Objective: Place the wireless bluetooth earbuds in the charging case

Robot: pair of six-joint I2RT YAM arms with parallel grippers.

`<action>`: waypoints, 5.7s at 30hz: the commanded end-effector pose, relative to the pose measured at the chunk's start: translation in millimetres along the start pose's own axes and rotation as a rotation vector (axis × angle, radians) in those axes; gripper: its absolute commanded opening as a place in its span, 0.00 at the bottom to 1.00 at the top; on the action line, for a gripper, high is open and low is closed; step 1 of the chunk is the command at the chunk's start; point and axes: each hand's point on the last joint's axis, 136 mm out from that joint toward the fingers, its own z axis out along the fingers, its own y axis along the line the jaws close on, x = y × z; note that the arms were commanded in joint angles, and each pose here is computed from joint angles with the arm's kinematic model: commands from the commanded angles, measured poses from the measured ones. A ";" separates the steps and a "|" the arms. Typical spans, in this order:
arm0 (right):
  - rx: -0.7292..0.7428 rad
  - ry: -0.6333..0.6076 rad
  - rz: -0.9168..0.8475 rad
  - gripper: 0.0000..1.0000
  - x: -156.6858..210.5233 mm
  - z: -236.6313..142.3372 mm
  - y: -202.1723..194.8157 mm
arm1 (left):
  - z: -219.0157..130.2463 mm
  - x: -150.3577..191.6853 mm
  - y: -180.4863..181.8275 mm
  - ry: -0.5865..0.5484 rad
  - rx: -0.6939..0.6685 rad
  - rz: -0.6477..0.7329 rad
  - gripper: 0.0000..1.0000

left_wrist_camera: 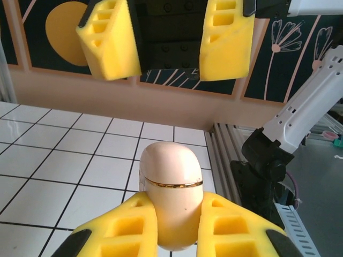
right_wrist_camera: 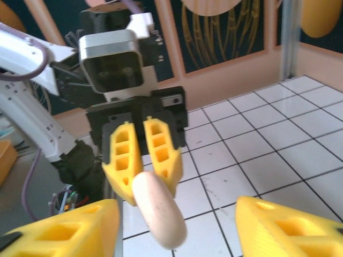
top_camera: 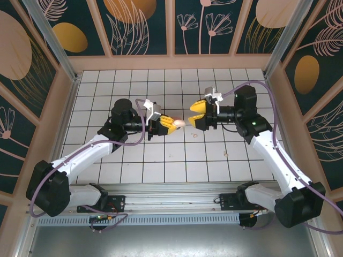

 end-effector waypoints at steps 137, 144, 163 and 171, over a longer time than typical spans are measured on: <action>1.093 0.565 1.132 0.45 246.8 -129.3 -99.9 | -6.3 34.0 6.9 -0.241 -0.182 0.071 0.12; 1.202 0.693 1.293 0.43 306.0 -148.0 -86.3 | -6.6 34.0 4.9 -0.236 -0.179 0.079 0.12; 1.076 0.701 1.369 0.43 327.3 -117.8 -74.1 | -8.1 35.8 5.2 -0.213 -0.196 0.079 0.13; 0.958 0.641 1.361 0.43 305.3 -85.4 -75.5 | -10.4 32.9 3.6 -0.209 -0.206 0.090 0.13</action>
